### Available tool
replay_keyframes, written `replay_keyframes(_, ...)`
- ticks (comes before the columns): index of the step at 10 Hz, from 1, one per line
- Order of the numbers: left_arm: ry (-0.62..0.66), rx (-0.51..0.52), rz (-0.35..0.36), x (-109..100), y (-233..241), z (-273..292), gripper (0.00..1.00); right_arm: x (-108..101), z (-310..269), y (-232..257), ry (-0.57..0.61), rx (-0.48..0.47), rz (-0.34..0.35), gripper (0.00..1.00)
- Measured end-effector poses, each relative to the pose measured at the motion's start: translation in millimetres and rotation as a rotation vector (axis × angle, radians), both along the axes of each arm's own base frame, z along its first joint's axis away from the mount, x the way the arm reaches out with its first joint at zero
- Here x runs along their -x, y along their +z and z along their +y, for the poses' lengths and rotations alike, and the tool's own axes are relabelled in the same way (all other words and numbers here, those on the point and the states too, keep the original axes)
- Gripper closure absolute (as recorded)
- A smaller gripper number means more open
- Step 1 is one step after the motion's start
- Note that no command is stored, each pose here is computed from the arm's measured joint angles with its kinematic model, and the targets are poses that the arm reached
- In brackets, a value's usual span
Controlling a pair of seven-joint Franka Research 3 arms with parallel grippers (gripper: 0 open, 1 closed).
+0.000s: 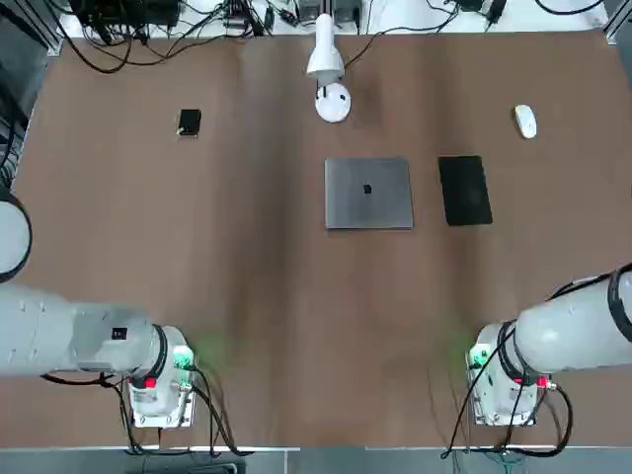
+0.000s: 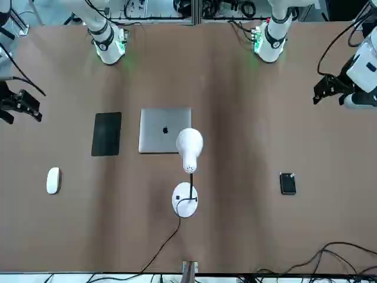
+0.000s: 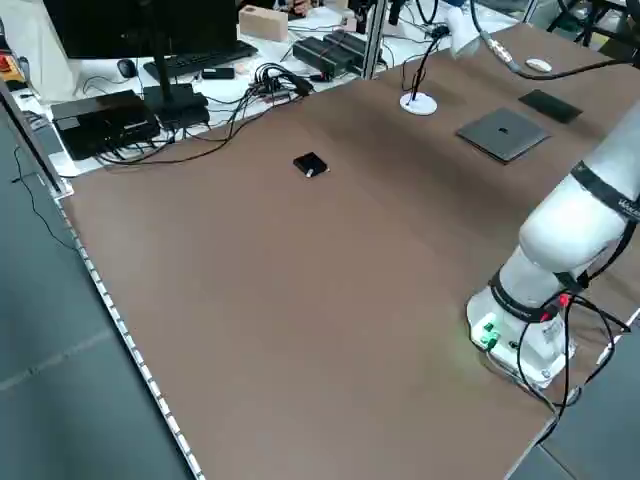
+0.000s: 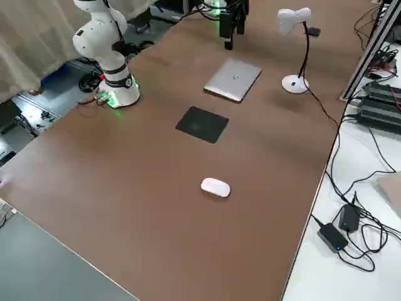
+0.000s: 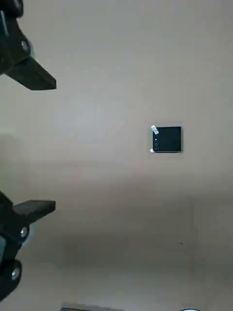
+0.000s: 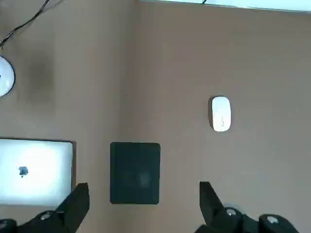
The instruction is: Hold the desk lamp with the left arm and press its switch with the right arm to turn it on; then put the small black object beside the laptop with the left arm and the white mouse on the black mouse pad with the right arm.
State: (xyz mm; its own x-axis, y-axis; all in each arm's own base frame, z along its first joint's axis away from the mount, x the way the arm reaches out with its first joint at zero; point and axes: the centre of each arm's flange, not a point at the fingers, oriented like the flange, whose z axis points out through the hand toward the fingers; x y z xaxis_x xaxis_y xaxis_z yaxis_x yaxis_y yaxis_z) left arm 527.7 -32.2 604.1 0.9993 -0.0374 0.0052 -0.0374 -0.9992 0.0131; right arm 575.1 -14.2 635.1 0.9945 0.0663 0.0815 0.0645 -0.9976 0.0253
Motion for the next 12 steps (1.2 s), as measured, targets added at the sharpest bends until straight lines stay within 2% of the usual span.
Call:
replay_keyframes(6, 0.003, 0.001, -0.01, -2, 4, 1, 0.03, 0, 1, -1, 0.001, 0.0, 0.002, 0.0)
replay_keyframes(8, -0.047, 0.004, -0.006, -19, -2, -6, 0.03, -5, 20, -16, 0.034, -0.003, 0.036, 0.0)
replay_keyframes(10, -0.173, 0.009, 0.037, -38, -34, -57, 0.02, -15, 85, -52, 0.131, -0.009, 0.095, 0.0)
replay_keyframes(11, -0.231, 0.013, 0.057, -47, -53, -92, 0.01, -20, 116, -72, 0.157, -0.057, 0.122, 0.0)
replay_keyframes(12, -0.283, 0.024, 0.06, -59, -73, -125, 0.01, -27, 135, -92, 0.155, -0.146, 0.151, 0.0)
